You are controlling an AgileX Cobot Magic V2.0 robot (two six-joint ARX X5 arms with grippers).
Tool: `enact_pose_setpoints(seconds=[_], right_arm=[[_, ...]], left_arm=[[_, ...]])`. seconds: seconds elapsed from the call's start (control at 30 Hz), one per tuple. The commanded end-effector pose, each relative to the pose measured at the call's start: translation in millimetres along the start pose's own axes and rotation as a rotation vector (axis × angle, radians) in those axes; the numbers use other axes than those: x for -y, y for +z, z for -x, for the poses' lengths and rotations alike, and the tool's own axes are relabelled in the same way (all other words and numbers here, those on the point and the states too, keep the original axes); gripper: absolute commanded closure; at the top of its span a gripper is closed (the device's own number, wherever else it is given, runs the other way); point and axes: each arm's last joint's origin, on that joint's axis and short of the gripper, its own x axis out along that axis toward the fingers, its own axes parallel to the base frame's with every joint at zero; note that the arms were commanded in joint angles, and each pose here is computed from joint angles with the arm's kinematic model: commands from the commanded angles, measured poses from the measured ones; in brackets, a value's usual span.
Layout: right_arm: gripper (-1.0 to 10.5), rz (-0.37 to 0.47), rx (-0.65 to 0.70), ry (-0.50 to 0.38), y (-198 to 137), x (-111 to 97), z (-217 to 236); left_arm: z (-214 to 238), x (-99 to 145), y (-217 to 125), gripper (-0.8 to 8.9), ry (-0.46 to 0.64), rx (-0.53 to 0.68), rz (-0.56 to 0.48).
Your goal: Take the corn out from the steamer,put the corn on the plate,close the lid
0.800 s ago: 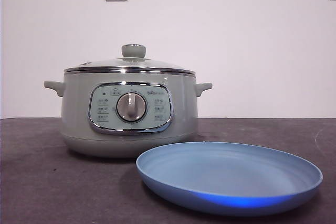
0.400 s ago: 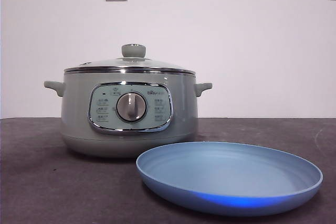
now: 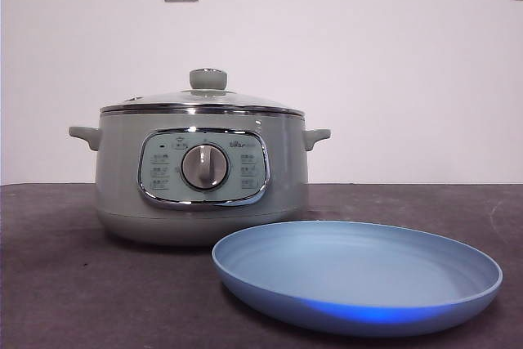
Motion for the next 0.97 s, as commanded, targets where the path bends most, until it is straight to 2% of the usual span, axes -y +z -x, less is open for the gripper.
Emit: enact_pose_setpoints(seconds=[0.03,0.13,0.2,0.27,0.3,0.37,0.7,0.97], right_arm=[[9.4,0.032,0.005,0.012,1.4,-2.3,-0.5],[9.1,0.032,0.004,0.011,1.5,-2.5,-0.6],[7.5,0.033,0.005,0.011,1.5,-2.5,-0.6],[5.9,0.033,0.005,0.010,1.5,-2.4,-0.6],[5.2,0.033,0.005,0.009,1.6,-2.4,-0.6],[4.3,0.033,0.005,0.007,1.6,-2.3,-0.6],[4.3,0.033,0.005,0.007,1.6,-2.3,-0.6],[4.3,0.034,0.007,0.006,1.7,-2.4,-0.5]], left_arm=[[0.2,0.1,1.1,8.18,0.001,0.006,-0.034],[0.1,0.0,0.8,7.89,0.001,0.003,-0.029],[0.2,0.1,0.8,6.34,0.000,0.004,-0.024],[0.2,0.1,0.9,4.09,-0.001,0.004,-0.024],[0.2,0.1,0.9,3.26,-0.001,0.005,-0.025],[0.2,0.2,0.9,3.10,-0.002,0.005,-0.025],[0.1,0.2,3.9,3.10,-0.002,0.029,-0.047],[-16.6,-6.9,12.6,3.10,-0.037,0.021,-0.069]])
